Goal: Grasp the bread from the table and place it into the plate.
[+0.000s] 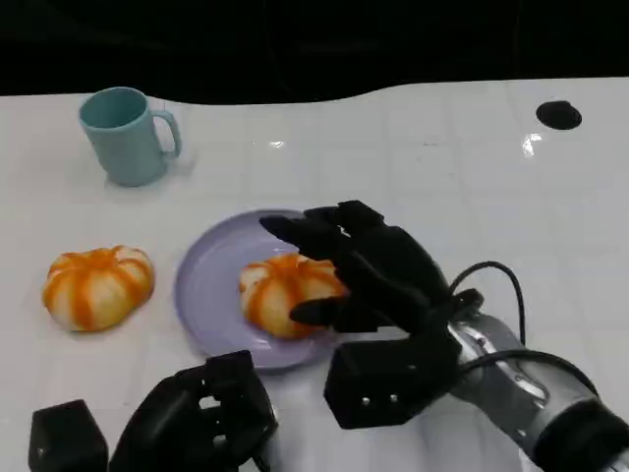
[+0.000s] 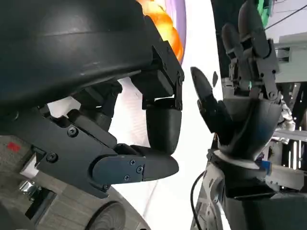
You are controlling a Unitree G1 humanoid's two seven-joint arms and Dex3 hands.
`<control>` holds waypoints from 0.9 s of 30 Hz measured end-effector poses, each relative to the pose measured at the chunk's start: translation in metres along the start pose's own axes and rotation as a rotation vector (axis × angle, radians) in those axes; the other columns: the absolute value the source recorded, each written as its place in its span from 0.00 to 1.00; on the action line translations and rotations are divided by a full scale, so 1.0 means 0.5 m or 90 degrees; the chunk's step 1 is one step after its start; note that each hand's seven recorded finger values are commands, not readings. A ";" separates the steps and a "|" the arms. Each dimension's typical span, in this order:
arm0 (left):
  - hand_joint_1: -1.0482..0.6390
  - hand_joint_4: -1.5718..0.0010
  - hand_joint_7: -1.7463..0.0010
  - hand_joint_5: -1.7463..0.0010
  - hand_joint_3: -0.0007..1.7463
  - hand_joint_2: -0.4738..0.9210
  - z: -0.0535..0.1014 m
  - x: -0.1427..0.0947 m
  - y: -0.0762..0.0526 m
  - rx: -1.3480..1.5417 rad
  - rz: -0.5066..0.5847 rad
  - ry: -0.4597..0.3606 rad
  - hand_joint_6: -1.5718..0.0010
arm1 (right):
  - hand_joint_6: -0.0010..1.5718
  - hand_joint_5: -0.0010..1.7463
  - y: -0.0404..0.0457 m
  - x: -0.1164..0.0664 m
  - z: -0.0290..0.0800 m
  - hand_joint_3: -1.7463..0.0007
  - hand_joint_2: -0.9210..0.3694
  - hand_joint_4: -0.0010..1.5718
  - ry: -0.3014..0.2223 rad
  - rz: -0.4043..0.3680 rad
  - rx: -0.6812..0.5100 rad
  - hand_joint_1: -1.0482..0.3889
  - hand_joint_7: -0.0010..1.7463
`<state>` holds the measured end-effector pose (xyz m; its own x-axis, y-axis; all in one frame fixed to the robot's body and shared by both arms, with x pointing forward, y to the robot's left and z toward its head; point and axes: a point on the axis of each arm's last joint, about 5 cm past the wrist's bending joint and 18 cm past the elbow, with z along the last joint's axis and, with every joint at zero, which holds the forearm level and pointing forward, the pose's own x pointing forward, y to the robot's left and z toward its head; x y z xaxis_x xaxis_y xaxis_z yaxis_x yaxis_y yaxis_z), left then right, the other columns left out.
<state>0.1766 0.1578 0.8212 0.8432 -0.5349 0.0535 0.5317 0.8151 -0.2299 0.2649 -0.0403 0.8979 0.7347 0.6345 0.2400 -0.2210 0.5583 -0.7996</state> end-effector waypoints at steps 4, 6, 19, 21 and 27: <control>0.31 0.49 0.20 0.00 0.38 0.81 0.000 0.001 -0.001 0.008 -0.001 0.006 0.51 | 0.26 0.37 -0.009 -0.021 -0.011 0.94 0.00 0.08 -0.003 -0.025 0.005 0.37 0.03; 0.31 0.49 0.20 0.00 0.38 0.81 0.000 0.002 -0.001 0.010 -0.003 0.006 0.51 | 0.30 0.39 -0.015 -0.030 -0.016 0.95 0.00 0.12 -0.006 -0.038 0.006 0.40 0.05; 0.32 0.49 0.20 0.00 0.39 0.80 0.000 0.004 -0.003 0.008 -0.002 0.005 0.52 | 0.52 0.54 -0.061 -0.126 -0.061 0.98 0.01 0.41 0.003 -0.150 0.010 0.57 0.14; 0.32 0.49 0.20 0.00 0.39 0.81 -0.001 0.004 -0.003 0.007 -0.002 0.007 0.52 | 0.56 0.56 -0.068 -0.145 -0.070 0.98 0.02 0.45 0.010 -0.161 0.008 0.58 0.16; 0.31 0.49 0.19 0.00 0.39 0.81 -0.003 0.004 -0.003 0.007 -0.001 0.009 0.52 | 0.70 0.68 -0.082 -0.195 -0.089 0.96 0.01 0.58 0.030 -0.174 0.013 0.62 0.22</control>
<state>0.1775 0.1553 0.8202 0.8409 -0.5397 0.0401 0.5344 0.8165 -0.2184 0.2306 -0.1488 0.8826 0.7976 0.4342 0.4187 -0.0234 0.7159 -0.6978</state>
